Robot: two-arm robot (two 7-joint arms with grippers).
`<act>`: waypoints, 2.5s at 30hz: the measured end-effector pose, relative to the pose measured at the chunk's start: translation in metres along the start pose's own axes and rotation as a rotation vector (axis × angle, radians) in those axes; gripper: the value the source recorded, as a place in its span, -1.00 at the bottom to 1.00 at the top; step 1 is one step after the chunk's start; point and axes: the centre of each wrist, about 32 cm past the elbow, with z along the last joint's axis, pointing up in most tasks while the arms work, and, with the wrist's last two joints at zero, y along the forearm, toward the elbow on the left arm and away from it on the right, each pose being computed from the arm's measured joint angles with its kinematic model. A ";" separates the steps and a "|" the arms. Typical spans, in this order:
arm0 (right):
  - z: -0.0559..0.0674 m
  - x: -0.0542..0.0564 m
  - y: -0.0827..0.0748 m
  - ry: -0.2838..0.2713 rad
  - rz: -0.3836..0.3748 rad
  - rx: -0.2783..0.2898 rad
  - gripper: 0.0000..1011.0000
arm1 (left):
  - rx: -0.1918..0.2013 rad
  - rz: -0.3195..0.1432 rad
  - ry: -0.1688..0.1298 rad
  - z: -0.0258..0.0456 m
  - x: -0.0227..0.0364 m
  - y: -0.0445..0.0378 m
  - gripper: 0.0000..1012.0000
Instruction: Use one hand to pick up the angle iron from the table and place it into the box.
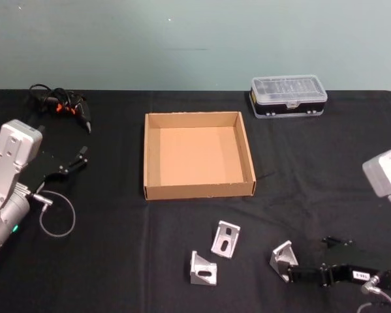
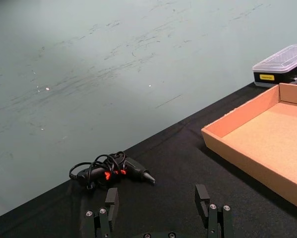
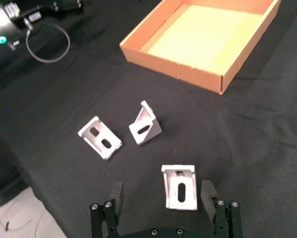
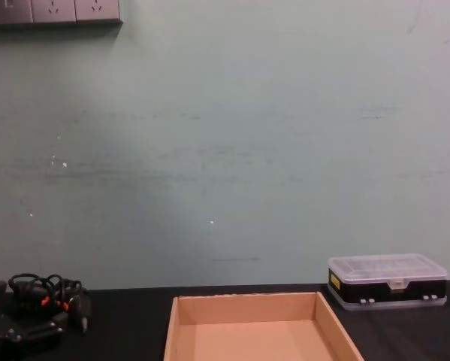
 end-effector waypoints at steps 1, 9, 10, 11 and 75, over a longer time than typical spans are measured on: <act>0.000 0.001 0.001 -0.003 0.003 -0.006 0.98 | 0.000 0.000 0.000 0.0000 0.0000 0.0000 1.00; 0.006 0.008 0.011 -0.037 0.019 -0.057 0.98 | 0.000 0.000 0.000 0.0000 0.0000 0.0000 1.00; 0.007 0.009 0.013 -0.043 0.020 -0.065 0.98 | 0.000 0.000 0.000 0.0000 0.0000 0.0000 1.00; 0.008 0.010 0.015 -0.046 0.022 -0.069 0.98 | 0.000 0.000 0.000 0.0000 0.0000 0.0000 1.00; 0.025 0.016 0.050 -0.156 0.021 -0.129 0.01 | 0.000 0.000 0.000 0.0000 0.0000 0.0000 1.00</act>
